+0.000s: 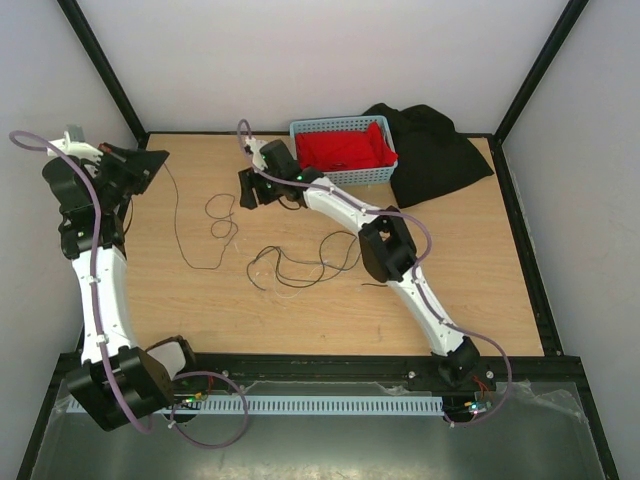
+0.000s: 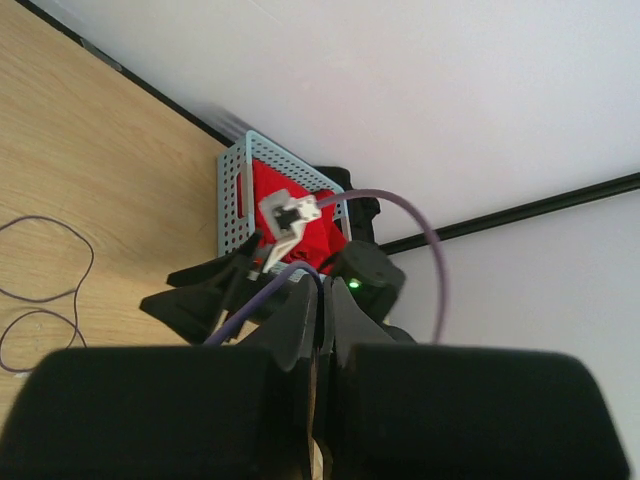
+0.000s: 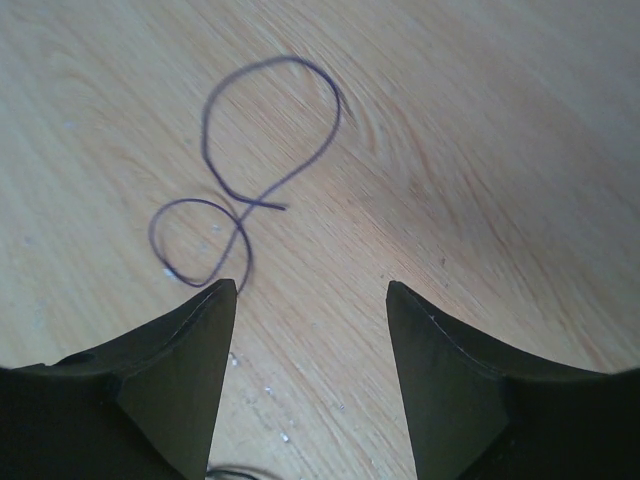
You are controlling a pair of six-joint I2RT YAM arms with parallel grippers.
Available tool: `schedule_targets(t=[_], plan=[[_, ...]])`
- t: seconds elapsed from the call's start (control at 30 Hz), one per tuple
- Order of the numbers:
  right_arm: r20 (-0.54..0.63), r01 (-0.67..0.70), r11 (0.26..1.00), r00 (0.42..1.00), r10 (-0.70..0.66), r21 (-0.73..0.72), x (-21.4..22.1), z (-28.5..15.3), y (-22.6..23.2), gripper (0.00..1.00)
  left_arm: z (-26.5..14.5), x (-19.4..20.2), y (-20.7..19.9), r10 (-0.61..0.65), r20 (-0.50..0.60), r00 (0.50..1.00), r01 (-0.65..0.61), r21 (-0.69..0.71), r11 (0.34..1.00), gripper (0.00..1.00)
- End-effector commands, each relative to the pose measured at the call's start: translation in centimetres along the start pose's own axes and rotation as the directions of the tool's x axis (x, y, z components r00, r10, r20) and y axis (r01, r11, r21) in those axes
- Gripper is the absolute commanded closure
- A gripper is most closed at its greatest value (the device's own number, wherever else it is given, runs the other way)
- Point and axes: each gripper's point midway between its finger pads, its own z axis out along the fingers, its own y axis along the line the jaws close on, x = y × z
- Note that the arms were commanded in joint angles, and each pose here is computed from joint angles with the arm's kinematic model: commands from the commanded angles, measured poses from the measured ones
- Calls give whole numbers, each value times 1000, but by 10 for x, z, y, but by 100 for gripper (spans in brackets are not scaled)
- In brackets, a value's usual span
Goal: Zip-tie the wires
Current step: Pick up the cable at the center of the board.
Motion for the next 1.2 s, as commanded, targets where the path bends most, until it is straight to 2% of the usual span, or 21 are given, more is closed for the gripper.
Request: schedule_targets(t=[0.0,0.17,0.33,0.47,0.77,0.97,1.07,1.17], plan=[[-4,-68,998,998,68,16,2,11,0,28,-5,4,-7,13,-9,1000,-13,29,999,100],[-17,-113,992,994,112,-49,19,31,10,29,-5,10,-7,3,-20,1000,-3,31,1000,100],[9,-102,988,995,104,-112,20,43,26,29,-5,13,-8,1,-30,1000,0,35,999,100],[17,-155,975,987,159,-161,23,53,34,29,-4,16,-9,0,-39,999,1,39,999,100],[52,-197,963,976,210,-183,32,75,36,32,-1,19,-10,-6,-56,998,9,45,999,100],[72,-192,962,975,209,-194,38,85,41,43,0,19,-8,-8,-56,998,10,41,999,100],[78,-208,958,971,228,-199,42,91,42,57,1,18,-8,-10,-56,998,12,41,999,100],[87,-219,956,967,239,-198,42,94,40,67,1,18,-10,-12,-64,998,16,48,999,100]])
